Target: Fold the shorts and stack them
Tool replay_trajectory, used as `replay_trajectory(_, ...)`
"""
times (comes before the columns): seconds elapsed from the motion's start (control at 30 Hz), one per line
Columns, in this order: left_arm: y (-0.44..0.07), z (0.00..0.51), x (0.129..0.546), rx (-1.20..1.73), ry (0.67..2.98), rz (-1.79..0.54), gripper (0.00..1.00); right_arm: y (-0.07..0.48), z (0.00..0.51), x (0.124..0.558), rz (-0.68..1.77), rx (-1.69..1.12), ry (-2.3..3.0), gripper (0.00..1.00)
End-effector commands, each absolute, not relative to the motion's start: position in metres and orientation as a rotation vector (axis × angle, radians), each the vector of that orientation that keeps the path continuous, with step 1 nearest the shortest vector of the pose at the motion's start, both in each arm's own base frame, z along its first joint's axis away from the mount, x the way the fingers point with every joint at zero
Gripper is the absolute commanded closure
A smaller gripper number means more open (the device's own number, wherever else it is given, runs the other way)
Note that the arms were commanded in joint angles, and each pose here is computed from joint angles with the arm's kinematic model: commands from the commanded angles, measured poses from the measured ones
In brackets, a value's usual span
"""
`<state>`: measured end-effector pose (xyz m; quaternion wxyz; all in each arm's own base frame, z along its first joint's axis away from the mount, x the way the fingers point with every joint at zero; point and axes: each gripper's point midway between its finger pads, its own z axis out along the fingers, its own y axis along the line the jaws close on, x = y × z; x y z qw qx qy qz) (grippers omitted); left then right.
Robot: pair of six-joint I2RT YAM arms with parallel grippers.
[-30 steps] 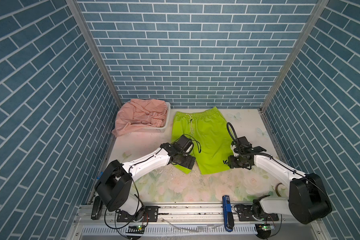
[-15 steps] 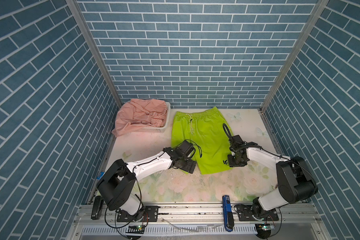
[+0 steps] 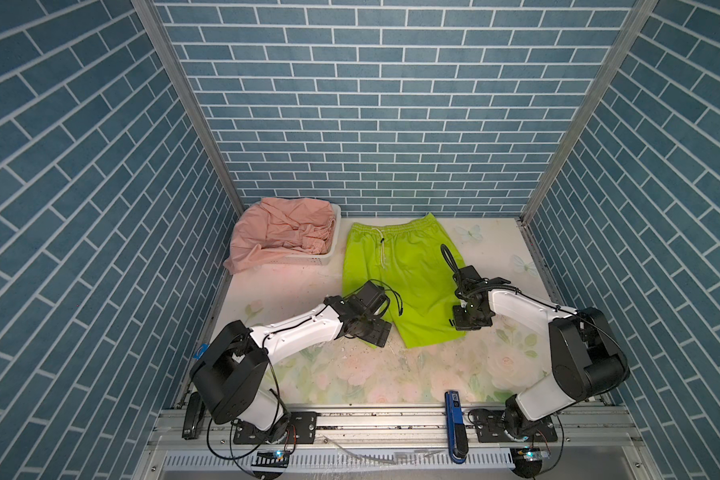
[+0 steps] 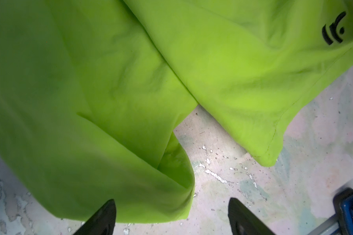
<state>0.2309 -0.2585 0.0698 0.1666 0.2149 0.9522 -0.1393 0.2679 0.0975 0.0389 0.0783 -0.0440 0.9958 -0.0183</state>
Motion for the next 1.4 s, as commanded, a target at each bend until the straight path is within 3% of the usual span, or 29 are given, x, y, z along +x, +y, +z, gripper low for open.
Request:
replay_trajectory(0.0, -0.27, 0.073, 0.226, 0.695, 2.669, -0.483, 0.12, 0.07, 0.066, 0.27, -0.152, -0.099, 2.959, 1.0)
replay_trajectory(0.17, -0.288, 0.065, 0.225, 0.766, 2.649, -0.522, 0.07, 0.043, 0.099, 0.287, -0.082, 0.036, 2.862, 1.0)
replay_trajectory(0.3, -0.3, 0.053, 0.228, 0.799, 2.664, -0.478, 0.06, 0.062, 0.117, 0.302, 0.114, 0.027, 2.789, 1.0)
replay_trajectory(0.43, -0.286, 0.028, 0.225, 0.806, 2.766, -0.299, 0.16, 0.068, 0.128, 0.309, 0.168, 0.023, 2.753, 1.0)
replay_trajectory(0.57, -0.275, 0.015, 0.222, 0.784, 2.815, -0.206, 0.38, 0.067, 0.139, 0.318, 0.173, 0.018, 2.716, 1.0)
replay_trajectory(0.77, -0.266, 0.024, 0.229, 0.798, 2.806, -0.101, 1.0, 0.057, 0.147, 0.322, 0.154, 0.01, 2.7, 1.0)
replay_trajectory(0.87, -0.281, 0.048, 0.228, 0.85, 2.763, -0.219, 1.0, 0.049, 0.152, 0.328, 0.166, 0.027, 2.69, 1.0)
replay_trajectory(1.13, -0.343, 0.179, 0.179, 1.047, 2.474, -0.971, 1.0, 0.033, 0.175, 0.349, 0.296, 0.071, 2.63, 1.0)
replay_trajectory(1.27, -0.331, 0.215, 0.158, 1.129, 2.408, -1.049, 1.0, 0.026, 0.181, 0.354, 0.36, 0.094, 2.627, 1.0)
replay_trajectory(1.37, -0.32, 0.21, 0.152, 1.163, 2.441, -1.009, 1.0, 0.018, 0.177, 0.359, 0.347, 0.131, 2.636, 1.0)
